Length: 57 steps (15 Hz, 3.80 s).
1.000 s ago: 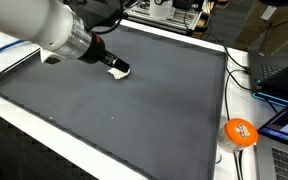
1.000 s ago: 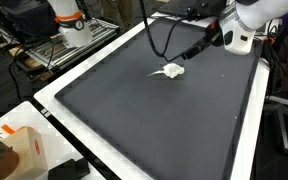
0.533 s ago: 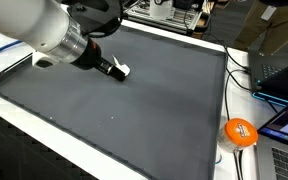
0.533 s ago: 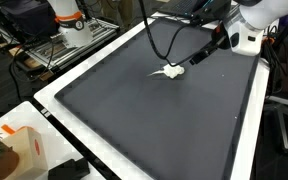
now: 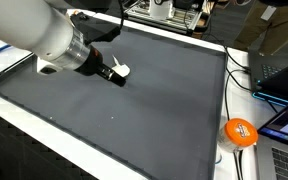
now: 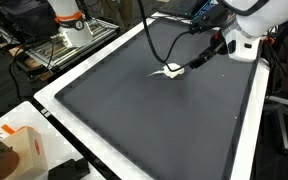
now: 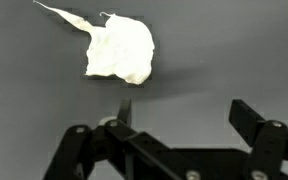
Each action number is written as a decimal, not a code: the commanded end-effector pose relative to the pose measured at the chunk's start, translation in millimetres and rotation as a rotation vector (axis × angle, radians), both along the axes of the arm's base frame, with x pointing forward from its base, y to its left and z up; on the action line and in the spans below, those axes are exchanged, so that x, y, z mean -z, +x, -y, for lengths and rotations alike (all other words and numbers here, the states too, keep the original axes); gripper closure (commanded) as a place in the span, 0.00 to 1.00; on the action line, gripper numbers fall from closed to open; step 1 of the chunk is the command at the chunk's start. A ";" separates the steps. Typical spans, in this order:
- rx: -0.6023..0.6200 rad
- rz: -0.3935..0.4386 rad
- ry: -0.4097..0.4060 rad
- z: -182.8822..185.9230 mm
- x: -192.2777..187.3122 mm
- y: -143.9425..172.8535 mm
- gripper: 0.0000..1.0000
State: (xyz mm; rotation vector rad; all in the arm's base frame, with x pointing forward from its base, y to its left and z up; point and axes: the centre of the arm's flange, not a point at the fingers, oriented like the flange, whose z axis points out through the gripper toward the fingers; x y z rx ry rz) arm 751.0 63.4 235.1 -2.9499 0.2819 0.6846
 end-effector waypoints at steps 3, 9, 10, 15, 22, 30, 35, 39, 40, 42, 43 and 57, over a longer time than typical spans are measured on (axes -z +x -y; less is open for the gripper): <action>-0.001 -0.038 -0.029 -1.4 14.7 37.2 0.00; -0.053 -0.090 -0.099 1.1 23.6 30.1 0.00; -0.065 -0.108 -0.107 1.2 24.3 28.2 0.00; -0.115 -0.183 -0.151 0.8 26.3 18.7 0.00; -0.132 -0.223 -0.176 4.2 33.8 14.1 0.00; -0.141 -0.253 -0.184 4.1 45.7 8.2 0.00; -0.152 -0.285 -0.190 3.3 47.6 4.2 0.00; -0.161 -0.304 -0.192 2.6 49.1 1.1 0.00; -0.163 -0.305 -0.192 2.7 49.5 0.7 0.00; -0.167 -0.308 -0.194 2.6 50.0 0.4 0.00; -0.167 -0.309 -0.194 2.5 50.2 0.3 0.00; -0.090 -0.049 -0.092 31.8 -34.8 -48.5 0.00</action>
